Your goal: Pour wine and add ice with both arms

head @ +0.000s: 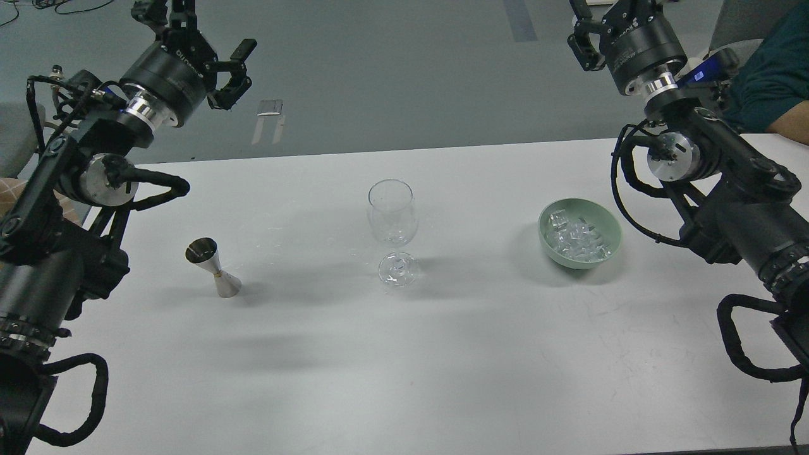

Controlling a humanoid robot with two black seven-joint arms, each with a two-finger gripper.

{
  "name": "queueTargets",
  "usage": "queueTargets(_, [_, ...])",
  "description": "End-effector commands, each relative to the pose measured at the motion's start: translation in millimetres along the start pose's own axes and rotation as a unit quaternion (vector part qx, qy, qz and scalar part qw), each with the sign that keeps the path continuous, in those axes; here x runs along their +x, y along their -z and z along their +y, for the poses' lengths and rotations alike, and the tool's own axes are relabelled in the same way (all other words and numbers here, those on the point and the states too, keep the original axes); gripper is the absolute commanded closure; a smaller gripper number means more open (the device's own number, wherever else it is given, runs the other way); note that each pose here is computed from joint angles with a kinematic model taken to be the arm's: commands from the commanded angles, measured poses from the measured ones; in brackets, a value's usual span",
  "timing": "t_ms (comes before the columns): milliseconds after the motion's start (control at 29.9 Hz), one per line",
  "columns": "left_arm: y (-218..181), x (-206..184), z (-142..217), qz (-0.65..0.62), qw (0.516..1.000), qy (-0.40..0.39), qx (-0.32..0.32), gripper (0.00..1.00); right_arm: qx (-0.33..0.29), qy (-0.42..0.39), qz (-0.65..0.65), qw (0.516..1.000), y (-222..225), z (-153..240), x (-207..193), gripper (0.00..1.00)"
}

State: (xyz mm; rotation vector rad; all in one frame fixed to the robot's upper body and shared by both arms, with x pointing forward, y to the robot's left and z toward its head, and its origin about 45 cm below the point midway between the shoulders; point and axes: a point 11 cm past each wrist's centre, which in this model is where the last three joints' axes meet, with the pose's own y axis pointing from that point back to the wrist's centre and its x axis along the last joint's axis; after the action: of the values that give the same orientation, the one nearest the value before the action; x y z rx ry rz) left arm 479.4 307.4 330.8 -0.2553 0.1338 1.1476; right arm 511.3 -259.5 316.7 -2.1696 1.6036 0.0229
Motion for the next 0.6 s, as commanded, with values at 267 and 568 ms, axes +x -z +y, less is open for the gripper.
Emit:
queueTargets(267, [11.6,-1.8,-4.5,0.016,1.0,-0.005,0.002,0.01,0.006,-0.003,0.001,1.0,4.7,-3.8,-2.8,0.0])
queueTargets(568, [6.1,0.8,-3.5,0.037,0.999,-0.008,-0.012,0.01,0.003,-0.011,0.002,1.0,1.8,-2.3,0.5,0.0])
